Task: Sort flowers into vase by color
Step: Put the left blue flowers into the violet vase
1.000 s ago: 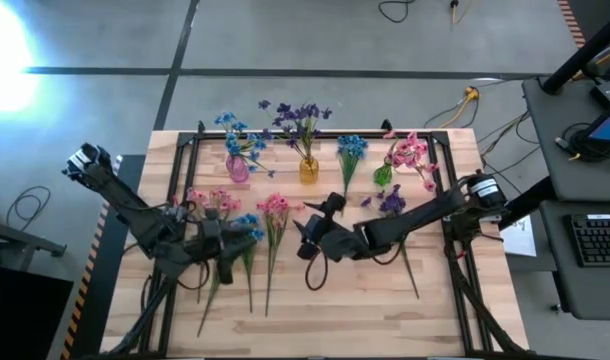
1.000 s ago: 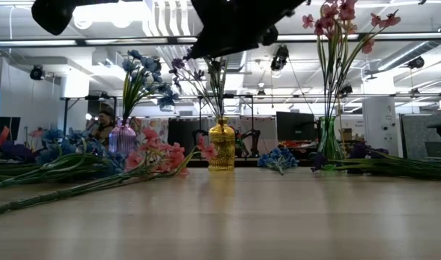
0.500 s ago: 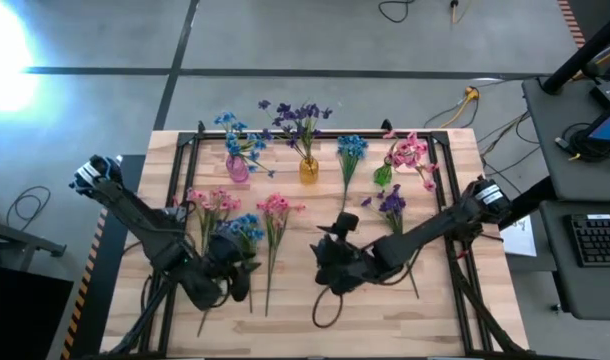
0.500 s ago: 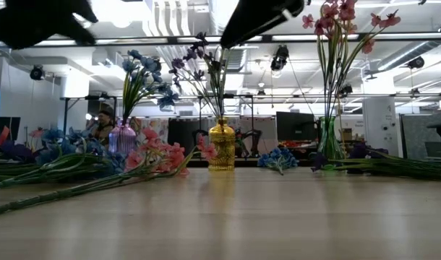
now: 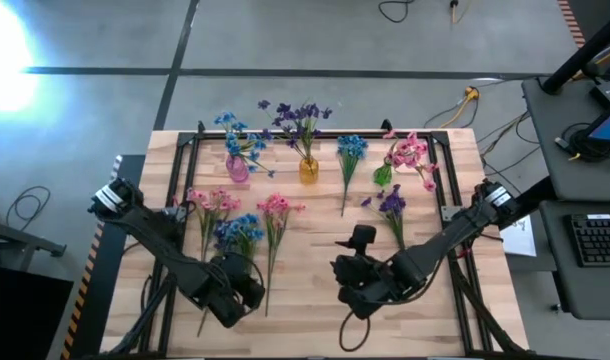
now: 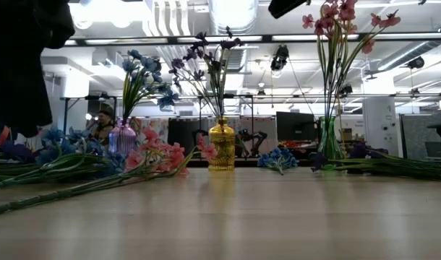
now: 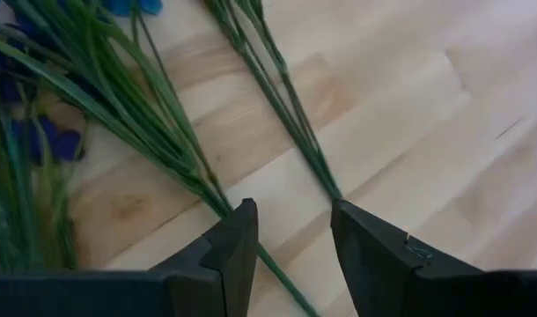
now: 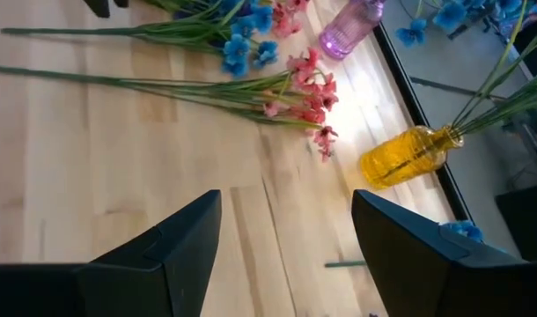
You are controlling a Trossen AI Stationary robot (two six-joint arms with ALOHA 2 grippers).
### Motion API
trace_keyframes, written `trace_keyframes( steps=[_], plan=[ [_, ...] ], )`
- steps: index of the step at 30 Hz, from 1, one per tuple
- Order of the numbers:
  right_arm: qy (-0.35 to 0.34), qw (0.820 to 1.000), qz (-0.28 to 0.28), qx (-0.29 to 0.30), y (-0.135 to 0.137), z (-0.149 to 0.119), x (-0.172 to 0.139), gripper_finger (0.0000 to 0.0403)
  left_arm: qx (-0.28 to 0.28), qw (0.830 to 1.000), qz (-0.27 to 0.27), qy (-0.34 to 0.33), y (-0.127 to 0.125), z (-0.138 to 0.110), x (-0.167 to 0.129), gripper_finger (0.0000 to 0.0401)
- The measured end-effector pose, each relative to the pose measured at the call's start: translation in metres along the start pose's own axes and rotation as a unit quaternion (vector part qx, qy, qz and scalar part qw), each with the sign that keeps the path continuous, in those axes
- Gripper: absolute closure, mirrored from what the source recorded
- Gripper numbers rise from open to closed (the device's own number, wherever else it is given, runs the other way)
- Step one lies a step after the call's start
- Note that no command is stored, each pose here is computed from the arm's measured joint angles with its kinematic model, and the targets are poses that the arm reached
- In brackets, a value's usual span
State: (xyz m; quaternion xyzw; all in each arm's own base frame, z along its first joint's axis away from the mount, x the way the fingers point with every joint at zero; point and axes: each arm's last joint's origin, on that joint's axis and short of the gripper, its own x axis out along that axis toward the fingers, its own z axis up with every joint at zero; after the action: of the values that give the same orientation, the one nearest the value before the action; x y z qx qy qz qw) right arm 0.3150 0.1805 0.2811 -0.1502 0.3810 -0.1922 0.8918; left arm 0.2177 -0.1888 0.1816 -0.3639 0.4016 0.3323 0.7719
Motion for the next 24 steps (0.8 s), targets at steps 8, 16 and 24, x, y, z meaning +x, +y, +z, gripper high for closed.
trace_keyframes(
  steps=[8,16,24],
  plan=[
    [0.001,1.000,0.007,-0.006,0.001,-0.001,-0.004,0.0151,-0.036,0.997,0.067,-0.014,-0.010,-0.004,0.013,0.0265],
    [0.011,1.000,0.003,-0.024,0.000,-0.004,-0.005,0.0155,-0.062,0.990,0.129,-0.004,-0.016,-0.009,0.025,0.0218],
    [0.017,0.999,0.000,-0.036,-0.001,-0.006,-0.005,0.0149,-0.068,0.986,0.150,-0.003,-0.023,-0.015,0.035,0.0173]
  ],
)
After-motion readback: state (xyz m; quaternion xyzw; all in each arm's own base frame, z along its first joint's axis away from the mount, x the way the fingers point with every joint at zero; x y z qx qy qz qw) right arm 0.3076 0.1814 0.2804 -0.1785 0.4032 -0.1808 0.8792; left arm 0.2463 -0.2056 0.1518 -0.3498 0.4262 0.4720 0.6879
